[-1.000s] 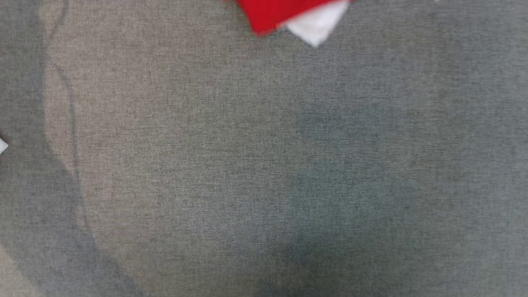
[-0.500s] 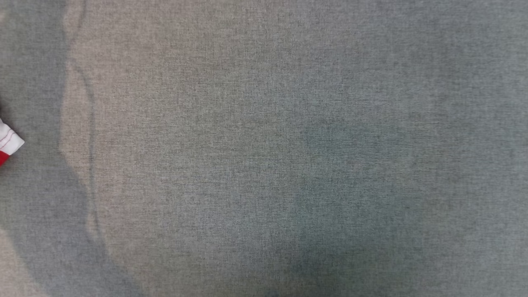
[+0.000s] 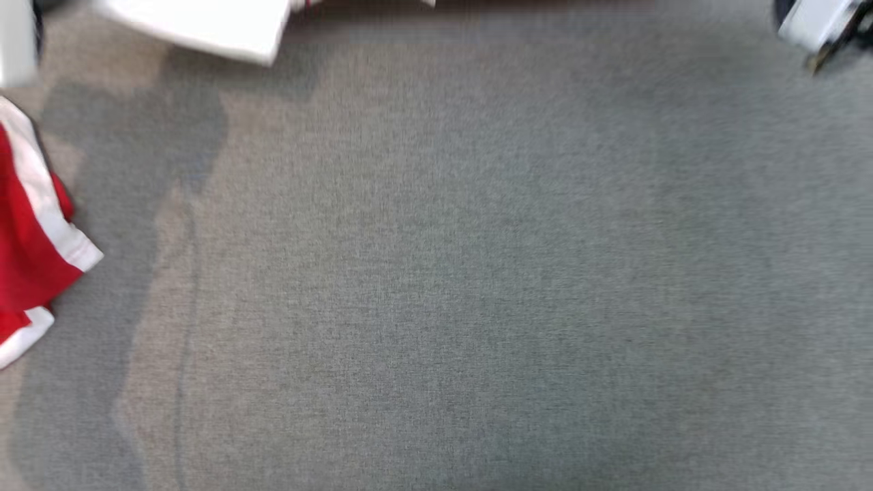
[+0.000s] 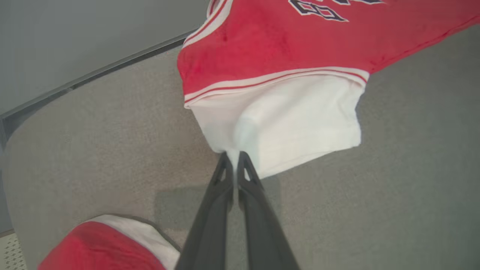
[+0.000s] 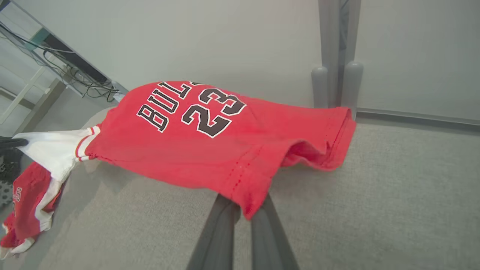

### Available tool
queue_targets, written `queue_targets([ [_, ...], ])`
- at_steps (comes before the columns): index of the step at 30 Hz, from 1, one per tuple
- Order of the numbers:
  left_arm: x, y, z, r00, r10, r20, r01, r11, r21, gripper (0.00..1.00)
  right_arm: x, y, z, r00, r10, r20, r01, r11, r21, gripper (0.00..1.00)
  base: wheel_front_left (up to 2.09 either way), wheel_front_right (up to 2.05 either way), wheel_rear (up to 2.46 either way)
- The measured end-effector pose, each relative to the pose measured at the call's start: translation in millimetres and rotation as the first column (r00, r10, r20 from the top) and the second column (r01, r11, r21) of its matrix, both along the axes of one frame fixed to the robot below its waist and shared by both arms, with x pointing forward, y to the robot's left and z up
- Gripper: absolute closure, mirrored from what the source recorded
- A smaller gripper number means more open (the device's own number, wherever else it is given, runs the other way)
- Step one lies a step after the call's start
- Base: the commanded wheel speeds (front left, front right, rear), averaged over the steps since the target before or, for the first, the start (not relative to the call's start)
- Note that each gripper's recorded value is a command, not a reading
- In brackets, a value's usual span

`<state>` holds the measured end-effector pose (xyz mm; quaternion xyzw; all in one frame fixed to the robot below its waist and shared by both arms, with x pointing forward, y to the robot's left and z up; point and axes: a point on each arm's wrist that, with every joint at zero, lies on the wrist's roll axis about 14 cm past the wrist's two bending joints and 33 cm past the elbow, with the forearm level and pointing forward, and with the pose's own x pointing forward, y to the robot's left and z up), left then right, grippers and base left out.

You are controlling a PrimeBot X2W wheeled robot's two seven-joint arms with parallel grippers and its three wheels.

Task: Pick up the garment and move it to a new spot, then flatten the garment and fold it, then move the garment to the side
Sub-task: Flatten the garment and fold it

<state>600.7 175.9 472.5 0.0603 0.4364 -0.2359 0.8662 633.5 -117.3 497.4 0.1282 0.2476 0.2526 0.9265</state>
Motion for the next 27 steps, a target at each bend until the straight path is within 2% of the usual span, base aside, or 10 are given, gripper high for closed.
queue_targets([
  [3, -35, 2, -2, 0.995, -0.023, -0.095, 0.024, 1.0, 0.013, 1.0, -34, -3, -13, 0.992, 0.031, -0.123, -0.036, 0.999, -0.038, 1.0, 0.0, 0.0, 0.0],
  [8, -85, 1, 3, 0.985, -0.044, -0.168, 0.042, 0.999, -0.015, 1.0, -88, -6, -18, 0.97, 0.064, -0.234, -0.081, 0.995, -0.065, 1.0, 0.0, 0.0, 0.0],
  [17, -188, -13, 14, 0.94, -0.146, -0.309, 0.134, 0.989, -0.061, 1.0, -189, -26, -24, 0.925, 0.098, -0.366, -0.151, 0.981, -0.119, 1.0, 0.0, 0.0, 0.0],
  [24, -241, -25, 24, 0.909, -0.204, -0.364, 0.187, 0.979, -0.08, 1.0, -236, -48, -24, 0.903, 0.086, -0.422, -0.16, 0.977, -0.143, 1.0, 0.0, 0.0, 0.0],
  [27, -272, -30, 21, 0.882, -0.234, -0.41, 0.218, 0.972, -0.086, 1.0, -264, -62, -34, 0.882, 0.076, -0.465, -0.168, 0.973, -0.16, 1.0, 0.0, 0.0, 0.0],
])
